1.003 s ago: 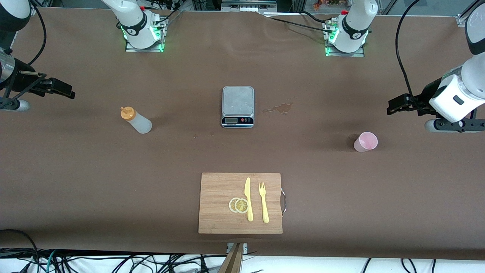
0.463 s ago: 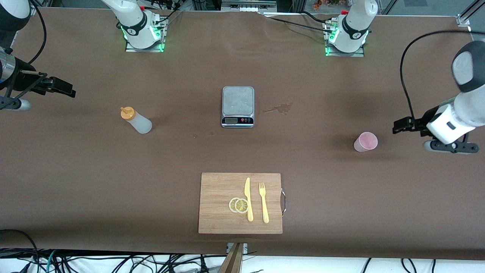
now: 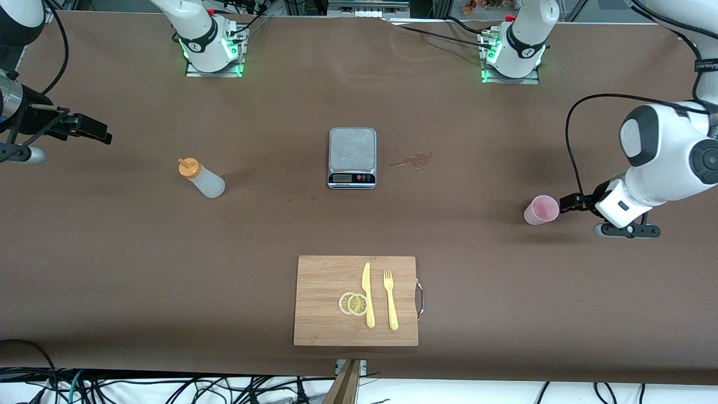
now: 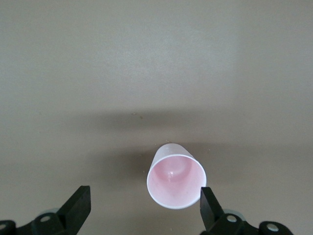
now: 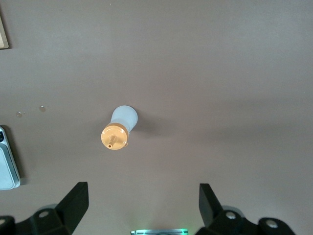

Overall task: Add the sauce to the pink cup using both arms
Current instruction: 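Lower the left gripper and grasp the pink cup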

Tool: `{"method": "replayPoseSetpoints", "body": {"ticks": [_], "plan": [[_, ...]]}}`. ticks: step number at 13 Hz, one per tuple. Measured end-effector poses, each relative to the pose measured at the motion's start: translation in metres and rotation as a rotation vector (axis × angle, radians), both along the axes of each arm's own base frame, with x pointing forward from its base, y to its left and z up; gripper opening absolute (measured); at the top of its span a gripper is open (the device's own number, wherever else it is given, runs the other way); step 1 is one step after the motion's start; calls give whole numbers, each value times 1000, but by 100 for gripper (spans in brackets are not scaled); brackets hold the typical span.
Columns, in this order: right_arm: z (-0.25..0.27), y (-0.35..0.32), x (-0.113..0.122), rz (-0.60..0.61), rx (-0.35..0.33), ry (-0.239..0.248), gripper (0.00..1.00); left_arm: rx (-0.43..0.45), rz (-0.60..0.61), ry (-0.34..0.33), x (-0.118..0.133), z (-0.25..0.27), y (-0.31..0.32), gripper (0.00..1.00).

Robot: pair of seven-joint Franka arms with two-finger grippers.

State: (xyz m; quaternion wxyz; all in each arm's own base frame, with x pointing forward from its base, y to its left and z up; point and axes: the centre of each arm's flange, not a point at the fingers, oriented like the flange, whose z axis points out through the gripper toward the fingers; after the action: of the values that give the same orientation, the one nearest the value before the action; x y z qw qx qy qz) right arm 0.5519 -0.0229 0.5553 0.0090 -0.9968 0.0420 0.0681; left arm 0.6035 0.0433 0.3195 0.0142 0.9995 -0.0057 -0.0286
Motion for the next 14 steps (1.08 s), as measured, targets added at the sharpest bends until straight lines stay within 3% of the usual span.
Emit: {"method": "replayPoseSetpoints", "body": {"ticks": [4,11,12,13,14], "plan": [[0,0,0,0,0,2,100,9,14,-28,-24,-45,5,98],[0,0,-1,0,0,6,100,15,22,-41,-44,-73,7,96],[0,0,-1,0,0,6,100,15,24,-38,-45,-76,6,88],[0,0,-1,0,0,6,100,15,33,-34,-46,-78,6,88],[0,1,-1,1,0,6,100,16,47,-31,-46,-80,4,80]]}}
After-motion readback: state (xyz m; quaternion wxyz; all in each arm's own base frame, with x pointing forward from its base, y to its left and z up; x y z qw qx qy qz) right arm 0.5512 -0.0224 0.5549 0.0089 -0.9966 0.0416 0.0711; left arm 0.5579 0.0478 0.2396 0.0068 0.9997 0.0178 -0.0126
